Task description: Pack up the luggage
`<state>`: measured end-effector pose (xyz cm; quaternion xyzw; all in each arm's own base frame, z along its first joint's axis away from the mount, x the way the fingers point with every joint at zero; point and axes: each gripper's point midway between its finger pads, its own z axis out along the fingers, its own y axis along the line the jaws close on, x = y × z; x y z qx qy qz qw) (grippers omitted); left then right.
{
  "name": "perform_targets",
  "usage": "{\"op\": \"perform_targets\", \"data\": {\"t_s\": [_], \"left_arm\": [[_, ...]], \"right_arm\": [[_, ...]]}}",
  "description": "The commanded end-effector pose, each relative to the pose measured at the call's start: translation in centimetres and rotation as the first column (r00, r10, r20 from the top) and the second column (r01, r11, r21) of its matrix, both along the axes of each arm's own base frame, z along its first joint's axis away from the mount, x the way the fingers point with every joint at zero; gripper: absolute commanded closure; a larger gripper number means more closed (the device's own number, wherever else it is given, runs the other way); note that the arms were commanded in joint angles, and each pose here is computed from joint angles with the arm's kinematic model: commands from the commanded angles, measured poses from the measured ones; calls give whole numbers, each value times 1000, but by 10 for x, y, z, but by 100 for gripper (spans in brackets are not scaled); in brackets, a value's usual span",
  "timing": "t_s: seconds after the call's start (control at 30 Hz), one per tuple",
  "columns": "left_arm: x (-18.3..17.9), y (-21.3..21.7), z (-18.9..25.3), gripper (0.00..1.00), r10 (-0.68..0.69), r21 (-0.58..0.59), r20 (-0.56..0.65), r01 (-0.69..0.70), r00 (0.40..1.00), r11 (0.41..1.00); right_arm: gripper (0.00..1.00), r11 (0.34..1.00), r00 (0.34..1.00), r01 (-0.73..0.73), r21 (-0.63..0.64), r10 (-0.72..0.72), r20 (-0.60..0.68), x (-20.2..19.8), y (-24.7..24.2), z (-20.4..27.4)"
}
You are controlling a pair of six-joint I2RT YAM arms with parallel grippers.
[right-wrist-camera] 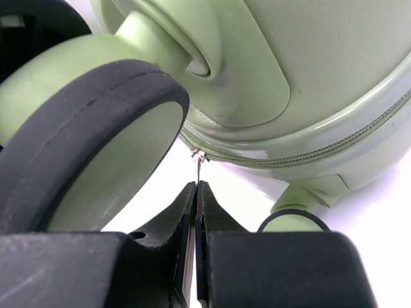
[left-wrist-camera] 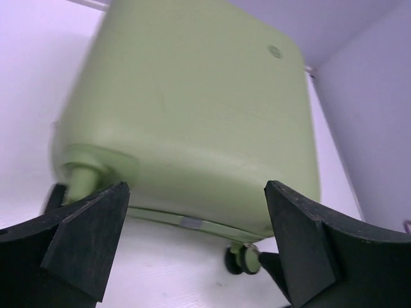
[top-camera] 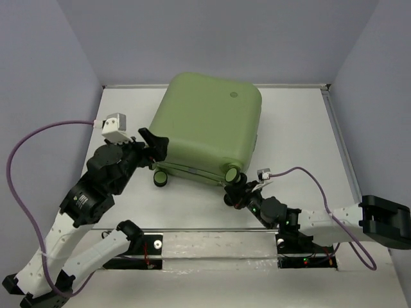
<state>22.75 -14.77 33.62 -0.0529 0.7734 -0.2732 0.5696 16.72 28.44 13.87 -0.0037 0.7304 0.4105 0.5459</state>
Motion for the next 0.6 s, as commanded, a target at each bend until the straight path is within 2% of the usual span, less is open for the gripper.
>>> {"op": "perform_targets", "data": {"t_s": [0.0, 0.07, 0.13, 0.23, 0.3, 0.37, 0.5, 0.57], "left_arm": [[-12, 70, -47, 1, 266, 245, -143, -227, 953, 943], [-8, 81, -77, 1, 339, 324, -200, -264, 919, 909], [-6, 91, -82, 1, 393, 362, -219, -300, 893, 883], [-2, 98, -91, 1, 405, 418, -231, -285, 885, 862], [1, 98, -115, 1, 372, 471, -307, -199, 876, 859], [4, 91, -135, 1, 306, 467, -360, -113, 881, 877], [24, 97, -129, 1, 254, 455, -350, -73, 902, 888], [29, 76, -131, 1, 141, 402, -370, 21, 918, 915]], "right_arm": [[93, 997, 997, -79, -1, 79, 0, -14, 15, 8], [93, 996, 996, -90, -24, 90, 0, -15, 17, 6], [93, 994, 995, -104, -22, 104, 7, -16, 19, 10], [93, 994, 994, -108, -26, 108, 16, -17, 15, 15], [93, 993, 993, -113, -25, 113, 23, -19, 13, 18], [93, 994, 993, -112, -18, 112, 36, -18, 8, 22], [93, 991, 991, -129, -29, 130, 35, -21, 6, 21], [93, 991, 991, -133, -33, 134, 25, -22, 6, 17]]}}
